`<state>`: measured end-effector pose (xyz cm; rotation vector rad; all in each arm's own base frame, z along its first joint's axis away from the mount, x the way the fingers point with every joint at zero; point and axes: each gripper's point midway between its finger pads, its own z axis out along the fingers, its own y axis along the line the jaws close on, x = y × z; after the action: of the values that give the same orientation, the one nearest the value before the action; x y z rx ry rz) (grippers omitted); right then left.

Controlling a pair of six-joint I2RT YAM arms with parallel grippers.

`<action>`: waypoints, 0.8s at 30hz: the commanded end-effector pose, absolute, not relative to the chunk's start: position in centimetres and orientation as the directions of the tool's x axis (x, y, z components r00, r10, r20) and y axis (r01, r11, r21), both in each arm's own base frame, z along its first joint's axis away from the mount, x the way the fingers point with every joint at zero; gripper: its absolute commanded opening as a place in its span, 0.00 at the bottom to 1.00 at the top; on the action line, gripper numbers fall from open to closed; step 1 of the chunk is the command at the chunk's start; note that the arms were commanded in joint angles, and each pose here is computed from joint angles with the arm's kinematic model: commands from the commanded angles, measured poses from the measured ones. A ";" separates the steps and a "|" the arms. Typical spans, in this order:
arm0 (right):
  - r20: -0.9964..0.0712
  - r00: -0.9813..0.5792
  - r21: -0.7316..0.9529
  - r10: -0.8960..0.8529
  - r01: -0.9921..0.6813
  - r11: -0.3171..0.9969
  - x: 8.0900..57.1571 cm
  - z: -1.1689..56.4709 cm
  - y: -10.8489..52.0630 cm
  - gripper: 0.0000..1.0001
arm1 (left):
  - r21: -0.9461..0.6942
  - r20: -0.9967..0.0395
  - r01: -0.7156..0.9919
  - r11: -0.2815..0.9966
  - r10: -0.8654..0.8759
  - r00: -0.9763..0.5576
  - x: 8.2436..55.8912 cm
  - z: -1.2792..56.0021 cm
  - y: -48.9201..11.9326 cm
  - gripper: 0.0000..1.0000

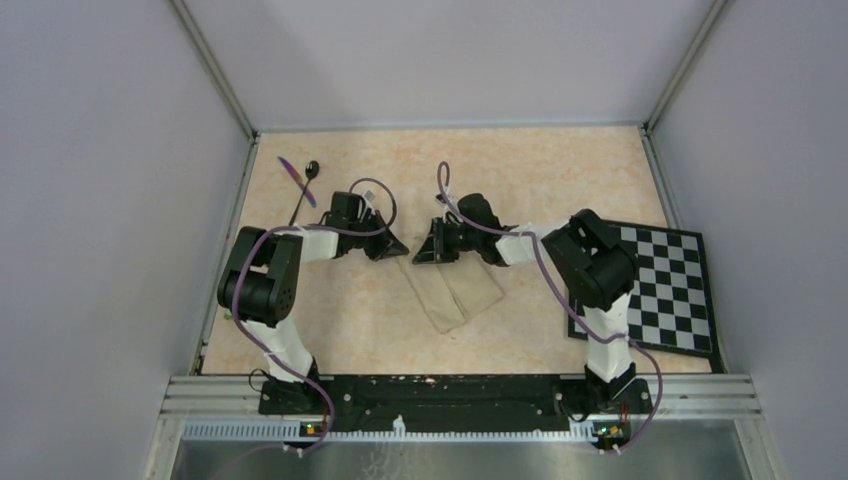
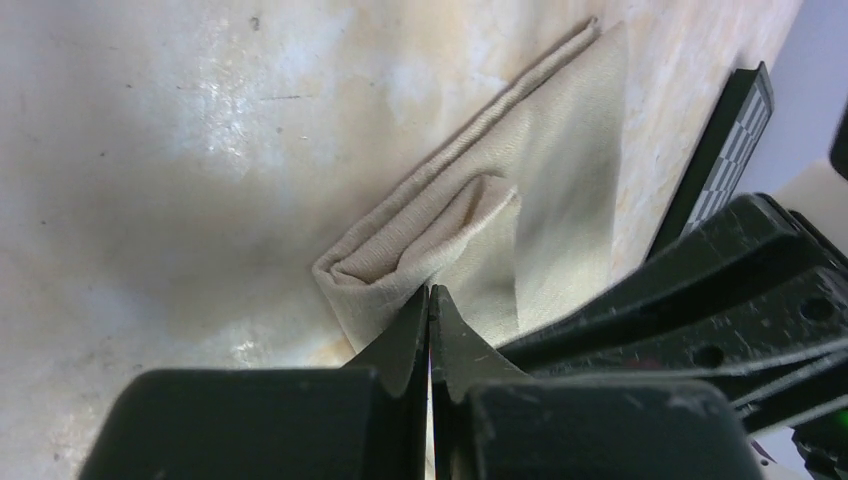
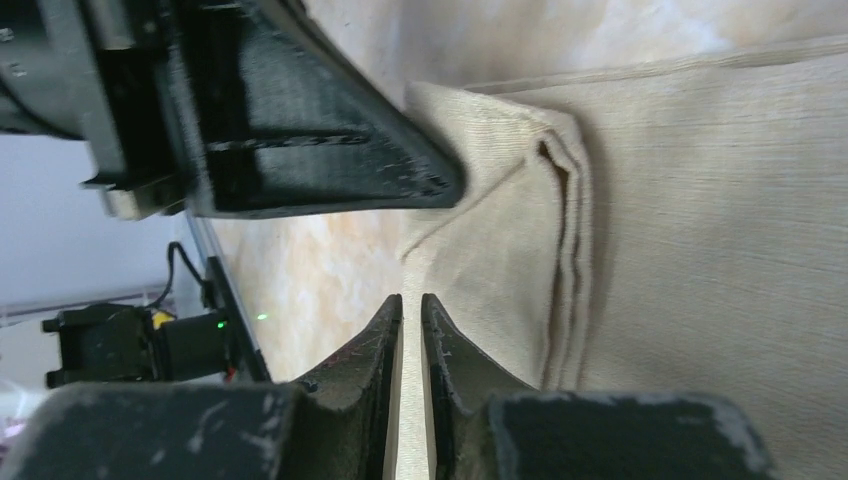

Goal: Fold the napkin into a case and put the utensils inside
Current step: Smooth out the 2/3-rectangle-folded napkin at the center of the board.

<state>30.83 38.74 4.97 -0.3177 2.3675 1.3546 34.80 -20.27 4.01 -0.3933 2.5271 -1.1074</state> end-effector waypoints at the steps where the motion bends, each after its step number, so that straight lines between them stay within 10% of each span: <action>1: -0.483 -0.875 0.807 -0.037 -0.461 0.370 29.7 8.1 41.2 0.10 | -0.750 -0.240 -0.093 0.655 -0.400 -0.885 36.5 4.2 -20.2 0.00; 13: -0.394 -0.911 0.826 -0.120 -0.408 0.388 27.9 2.8 41.6 0.10 | -0.683 -0.180 -0.214 0.698 -0.445 -0.877 35.5 0.7 -18.9 0.00; 24: -0.277 -0.928 0.828 -0.249 -0.362 0.428 16.4 1.2 34.3 0.11 | -0.632 -0.157 -0.274 0.725 -0.466 -0.871 35.2 -1.4 -18.0 0.00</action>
<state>22.80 37.55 2.22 -0.4593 2.4537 1.5327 35.22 -20.27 2.60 -0.4955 2.5611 -1.0997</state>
